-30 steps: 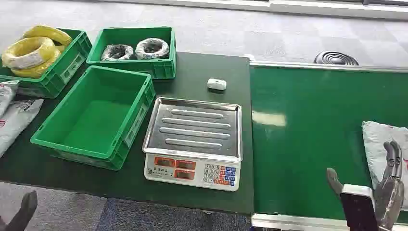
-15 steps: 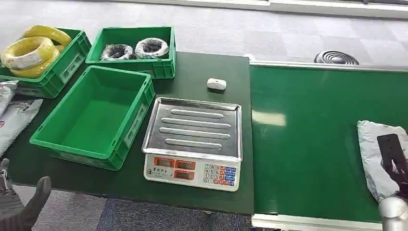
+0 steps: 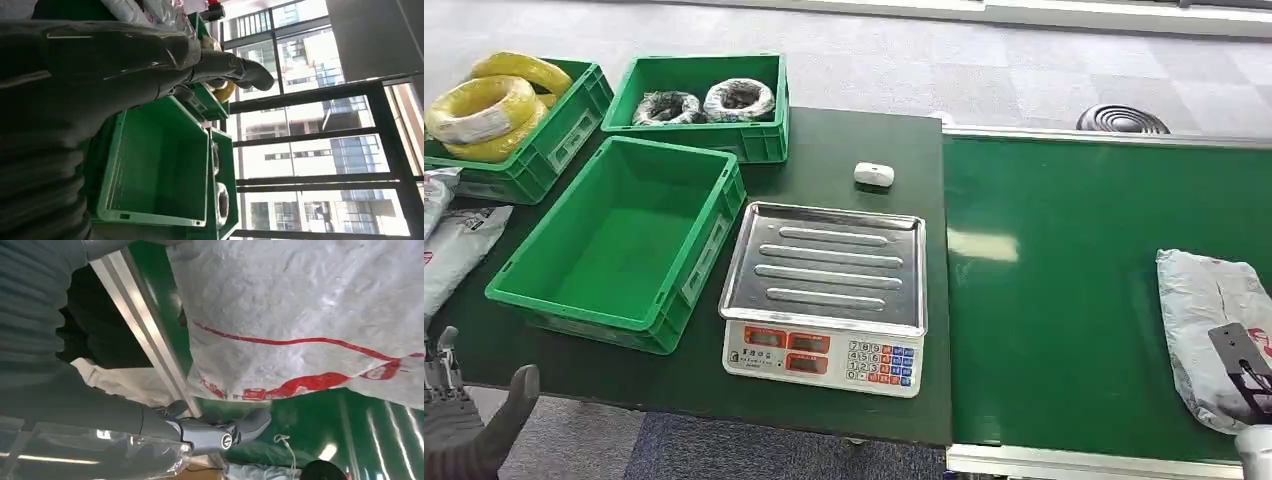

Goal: Moved the parcel from conveyor to table for the left to box.

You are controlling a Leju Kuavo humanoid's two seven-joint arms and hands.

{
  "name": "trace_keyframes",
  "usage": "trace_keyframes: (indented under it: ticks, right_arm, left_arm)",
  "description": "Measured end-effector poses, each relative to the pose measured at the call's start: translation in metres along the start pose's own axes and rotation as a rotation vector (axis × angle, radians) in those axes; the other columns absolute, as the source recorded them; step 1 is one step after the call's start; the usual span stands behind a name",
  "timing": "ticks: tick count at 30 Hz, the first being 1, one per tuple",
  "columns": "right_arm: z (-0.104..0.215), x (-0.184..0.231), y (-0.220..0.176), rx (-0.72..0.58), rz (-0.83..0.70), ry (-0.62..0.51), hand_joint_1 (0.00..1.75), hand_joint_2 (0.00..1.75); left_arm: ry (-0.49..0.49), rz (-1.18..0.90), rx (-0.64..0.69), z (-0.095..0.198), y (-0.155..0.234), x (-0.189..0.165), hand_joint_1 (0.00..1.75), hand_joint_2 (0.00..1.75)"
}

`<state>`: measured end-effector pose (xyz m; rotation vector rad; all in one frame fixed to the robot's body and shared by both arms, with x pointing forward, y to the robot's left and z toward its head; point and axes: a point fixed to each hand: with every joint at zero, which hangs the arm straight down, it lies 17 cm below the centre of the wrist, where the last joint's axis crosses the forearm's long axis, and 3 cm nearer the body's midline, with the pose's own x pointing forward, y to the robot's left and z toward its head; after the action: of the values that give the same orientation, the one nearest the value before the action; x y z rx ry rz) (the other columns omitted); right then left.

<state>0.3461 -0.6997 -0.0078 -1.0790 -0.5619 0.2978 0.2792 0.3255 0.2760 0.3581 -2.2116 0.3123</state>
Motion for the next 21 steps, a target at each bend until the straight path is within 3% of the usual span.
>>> trace_keyframes:
  ticks: [10,21]
  right_arm:
    - [-0.002,-0.008,0.007,0.031,-0.016,0.023,0.0,1.75]
    - [0.005,-0.004,0.041,0.187,-0.009,0.024,0.0,1.75]
  left_arm:
    - [0.001,-0.001,0.001,0.0,0.0,0.0,0.0,1.75]
    - [-0.001,-0.016,-0.002,0.0,0.0,0.0,0.0,1.75]
